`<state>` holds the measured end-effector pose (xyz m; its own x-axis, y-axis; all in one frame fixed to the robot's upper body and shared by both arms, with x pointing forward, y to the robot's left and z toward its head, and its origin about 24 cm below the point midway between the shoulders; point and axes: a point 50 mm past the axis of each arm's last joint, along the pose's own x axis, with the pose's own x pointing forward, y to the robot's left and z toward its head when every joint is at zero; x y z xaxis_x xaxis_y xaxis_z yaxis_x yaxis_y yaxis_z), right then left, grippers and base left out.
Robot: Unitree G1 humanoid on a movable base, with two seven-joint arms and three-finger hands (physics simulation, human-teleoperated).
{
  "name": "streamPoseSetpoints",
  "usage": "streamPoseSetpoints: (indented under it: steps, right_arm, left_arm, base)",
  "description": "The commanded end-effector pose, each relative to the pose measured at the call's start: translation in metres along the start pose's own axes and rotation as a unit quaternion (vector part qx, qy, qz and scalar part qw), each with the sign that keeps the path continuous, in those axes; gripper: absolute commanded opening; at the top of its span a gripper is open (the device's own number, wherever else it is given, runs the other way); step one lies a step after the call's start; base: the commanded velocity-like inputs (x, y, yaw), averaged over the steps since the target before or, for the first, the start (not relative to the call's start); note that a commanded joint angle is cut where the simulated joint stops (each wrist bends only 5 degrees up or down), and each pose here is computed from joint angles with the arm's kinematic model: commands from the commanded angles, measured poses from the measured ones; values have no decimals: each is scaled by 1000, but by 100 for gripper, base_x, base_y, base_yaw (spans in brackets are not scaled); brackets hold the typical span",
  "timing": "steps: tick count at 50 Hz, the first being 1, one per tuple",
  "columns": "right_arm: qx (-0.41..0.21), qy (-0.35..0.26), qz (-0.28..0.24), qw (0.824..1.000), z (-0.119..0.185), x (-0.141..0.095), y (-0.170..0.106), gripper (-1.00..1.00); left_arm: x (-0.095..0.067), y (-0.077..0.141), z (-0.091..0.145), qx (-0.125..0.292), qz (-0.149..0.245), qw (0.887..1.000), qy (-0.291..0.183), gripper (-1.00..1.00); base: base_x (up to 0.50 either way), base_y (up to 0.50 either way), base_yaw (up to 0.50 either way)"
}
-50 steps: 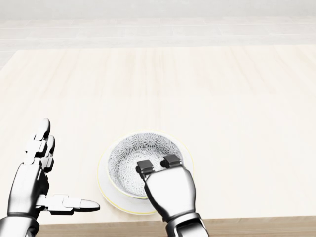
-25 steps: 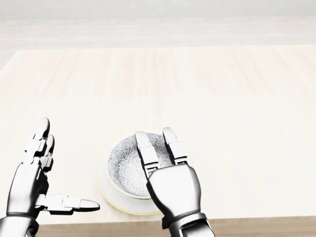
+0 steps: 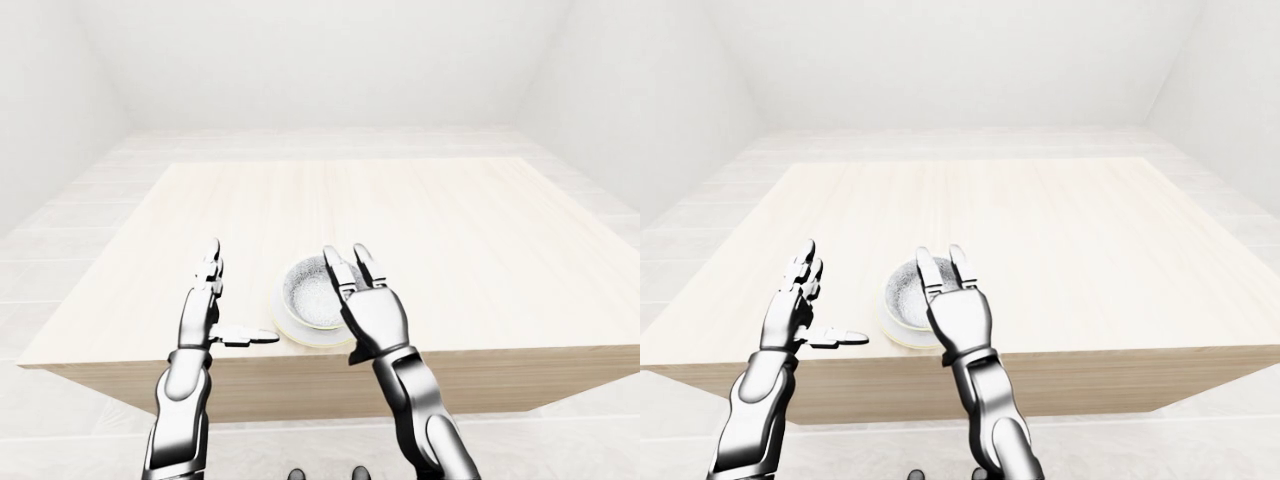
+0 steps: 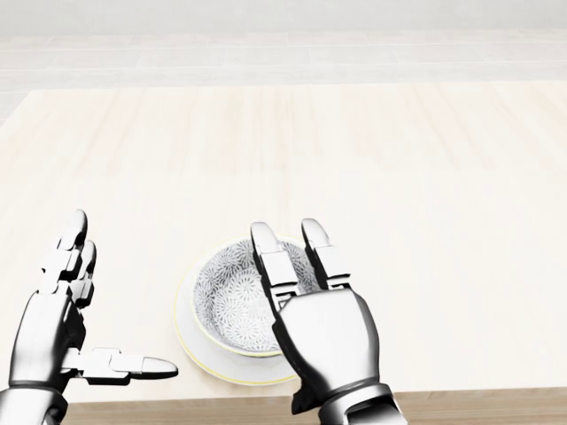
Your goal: Put the bowl on the plate.
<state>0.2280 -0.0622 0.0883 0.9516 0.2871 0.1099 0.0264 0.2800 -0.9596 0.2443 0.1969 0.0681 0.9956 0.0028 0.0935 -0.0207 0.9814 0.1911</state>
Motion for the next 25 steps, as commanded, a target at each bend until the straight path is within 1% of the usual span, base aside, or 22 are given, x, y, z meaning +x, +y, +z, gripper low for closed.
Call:
streamPoseSetpoints:
  steps: [1, 8, 25]
  right_arm:
    - [18, -6, -1, 1000, 1, -9, -10, 100]
    - [28, -4, 1, 1000, -1, -10, -10, 100]
    - [29, 0, 3, 1000, -4, -11, -7, 100]
  left_arm:
    - [-1, -1, 0, 0, -1, 1000, 0, 100]
    - [-2, -2, -2, 1, -2, 1000, 1, 100]
    - [-3, -3, 1, 1, -3, 1000, -1, 100]
  base:
    - [0, 0, 0]
    - [0, 0, 0]
    - [0, 0, 0]
